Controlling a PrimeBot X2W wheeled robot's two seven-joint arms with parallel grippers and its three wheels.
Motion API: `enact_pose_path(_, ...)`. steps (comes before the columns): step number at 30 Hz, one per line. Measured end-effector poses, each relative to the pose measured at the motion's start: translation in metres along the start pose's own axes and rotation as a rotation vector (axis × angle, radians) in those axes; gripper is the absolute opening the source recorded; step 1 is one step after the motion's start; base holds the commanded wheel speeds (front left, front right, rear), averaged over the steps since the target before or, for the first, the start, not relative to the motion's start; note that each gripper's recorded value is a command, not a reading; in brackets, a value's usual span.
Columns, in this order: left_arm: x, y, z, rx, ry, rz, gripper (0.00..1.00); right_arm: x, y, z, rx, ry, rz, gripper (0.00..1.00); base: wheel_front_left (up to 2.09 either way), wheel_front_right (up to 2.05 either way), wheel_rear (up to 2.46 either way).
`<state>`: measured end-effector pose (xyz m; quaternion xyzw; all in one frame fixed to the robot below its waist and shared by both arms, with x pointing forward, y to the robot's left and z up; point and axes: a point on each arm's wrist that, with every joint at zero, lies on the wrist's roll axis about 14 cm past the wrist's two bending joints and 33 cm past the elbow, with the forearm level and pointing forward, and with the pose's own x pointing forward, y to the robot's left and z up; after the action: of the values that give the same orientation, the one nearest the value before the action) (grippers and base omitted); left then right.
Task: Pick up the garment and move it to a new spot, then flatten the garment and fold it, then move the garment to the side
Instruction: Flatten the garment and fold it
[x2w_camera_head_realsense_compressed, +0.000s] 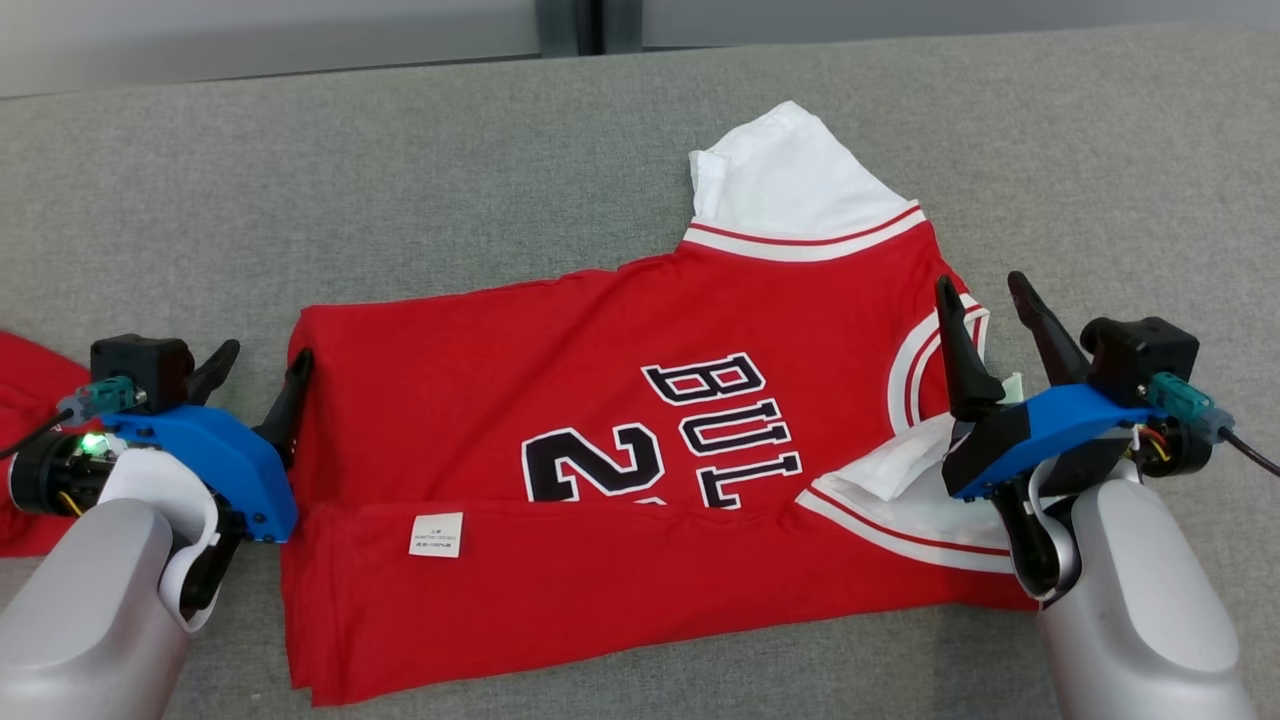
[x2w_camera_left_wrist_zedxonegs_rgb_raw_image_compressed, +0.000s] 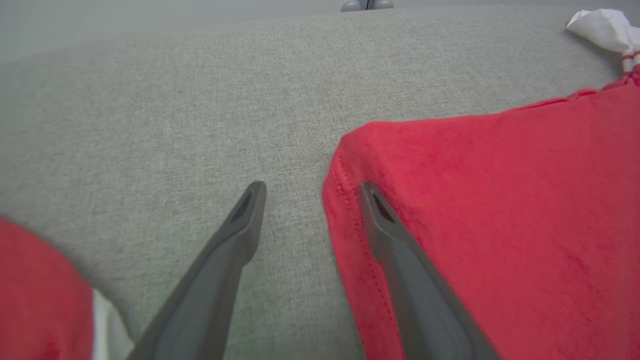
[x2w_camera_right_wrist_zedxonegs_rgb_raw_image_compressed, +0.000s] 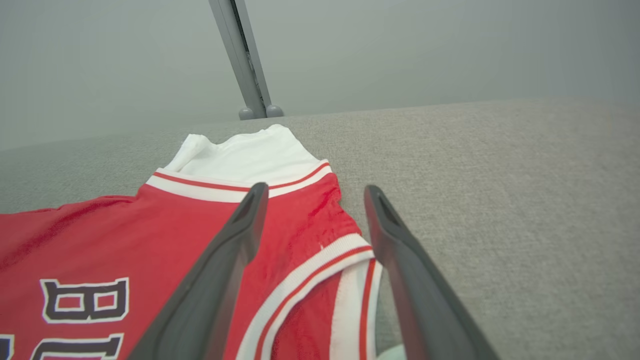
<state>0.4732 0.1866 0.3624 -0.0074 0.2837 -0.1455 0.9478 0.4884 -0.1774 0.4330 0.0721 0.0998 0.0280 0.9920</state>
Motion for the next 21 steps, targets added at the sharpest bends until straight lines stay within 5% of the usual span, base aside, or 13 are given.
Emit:
enact_pose_path(19, 0.026, -0.018, -0.012, -0.026, 0.019, -0.074, 1.0, 0.029, 0.007, 0.004, -0.057, 0.008, 0.031, 1.0, 0.0, 0.0, 0.0)
enact_pose_path(20, 0.026, -0.018, -0.013, -0.031, 0.022, -0.076, 0.85, 0.031, 0.008, 0.005, -0.062, 0.01, 0.033, 1.0, 0.0, 0.0, 0.0)
enact_pose_path(21, 0.026, -0.019, -0.013, -0.028, 0.026, -0.08, 0.49, 0.033, 0.009, 0.006, -0.067, 0.01, 0.036, 1.0, 0.0, 0.0, 0.0)
